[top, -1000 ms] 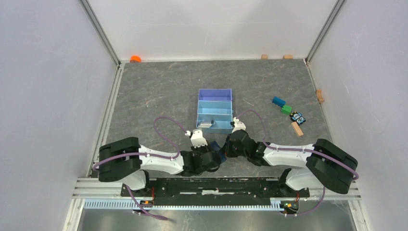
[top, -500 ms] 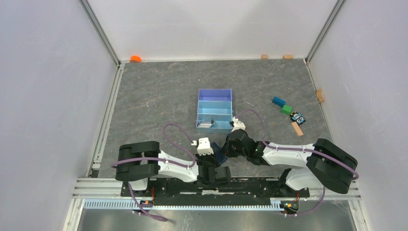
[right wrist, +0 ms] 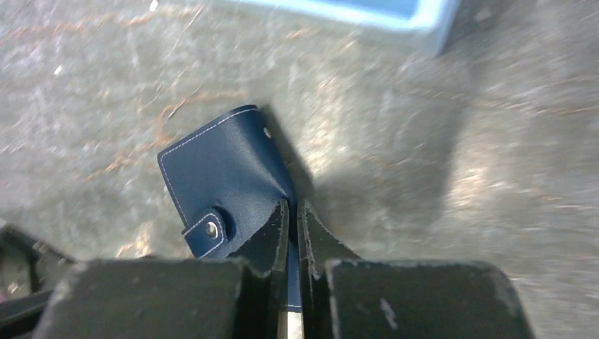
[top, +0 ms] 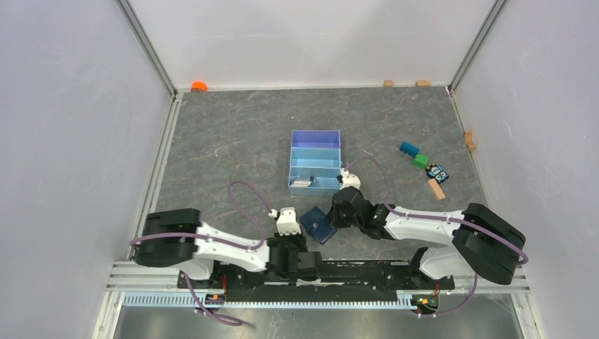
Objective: Put the credit cards into the card holder
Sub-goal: Close the card holder at the center of the board, then reset both arms
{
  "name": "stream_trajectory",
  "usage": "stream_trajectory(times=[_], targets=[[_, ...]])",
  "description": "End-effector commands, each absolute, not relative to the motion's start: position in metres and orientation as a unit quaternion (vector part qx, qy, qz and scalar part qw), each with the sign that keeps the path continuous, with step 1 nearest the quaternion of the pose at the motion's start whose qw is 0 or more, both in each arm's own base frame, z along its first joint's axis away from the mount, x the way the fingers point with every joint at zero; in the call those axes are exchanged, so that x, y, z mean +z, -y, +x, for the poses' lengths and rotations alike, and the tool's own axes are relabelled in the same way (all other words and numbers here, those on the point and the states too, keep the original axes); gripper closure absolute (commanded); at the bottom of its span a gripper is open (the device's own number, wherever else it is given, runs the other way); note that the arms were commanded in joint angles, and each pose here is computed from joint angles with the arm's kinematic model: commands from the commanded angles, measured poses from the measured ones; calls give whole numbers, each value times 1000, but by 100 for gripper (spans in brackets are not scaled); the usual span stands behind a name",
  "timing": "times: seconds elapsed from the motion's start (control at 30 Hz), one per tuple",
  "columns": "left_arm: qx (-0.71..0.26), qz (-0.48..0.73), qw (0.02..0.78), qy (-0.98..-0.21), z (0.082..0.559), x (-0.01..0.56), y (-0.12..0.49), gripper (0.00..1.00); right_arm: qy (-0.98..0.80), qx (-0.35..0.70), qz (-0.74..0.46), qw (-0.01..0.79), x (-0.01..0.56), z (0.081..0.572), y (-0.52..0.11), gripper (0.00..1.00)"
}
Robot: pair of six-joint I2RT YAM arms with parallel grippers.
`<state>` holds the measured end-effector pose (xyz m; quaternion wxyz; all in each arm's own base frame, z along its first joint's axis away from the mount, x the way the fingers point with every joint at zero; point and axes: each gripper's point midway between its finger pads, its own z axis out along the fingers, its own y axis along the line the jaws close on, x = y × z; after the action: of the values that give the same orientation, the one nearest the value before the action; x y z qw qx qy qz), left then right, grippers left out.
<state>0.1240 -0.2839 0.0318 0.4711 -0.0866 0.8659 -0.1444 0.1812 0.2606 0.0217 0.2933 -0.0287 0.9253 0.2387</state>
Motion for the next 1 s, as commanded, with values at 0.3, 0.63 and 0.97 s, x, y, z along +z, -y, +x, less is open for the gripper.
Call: stream_trajectory(times=[0.3,0.63,0.97], targets=[[-192,83,341,-917,166,133,239,0,-909,98,-91,395,92,215,-198,13],[-200,-10,344,-917,273,175,170,0,-909,72,-48,407,106,254,-109,2],[2,-63,566,-822,260,259,39,0,-799,-41,63,597,188,273,5,2]])
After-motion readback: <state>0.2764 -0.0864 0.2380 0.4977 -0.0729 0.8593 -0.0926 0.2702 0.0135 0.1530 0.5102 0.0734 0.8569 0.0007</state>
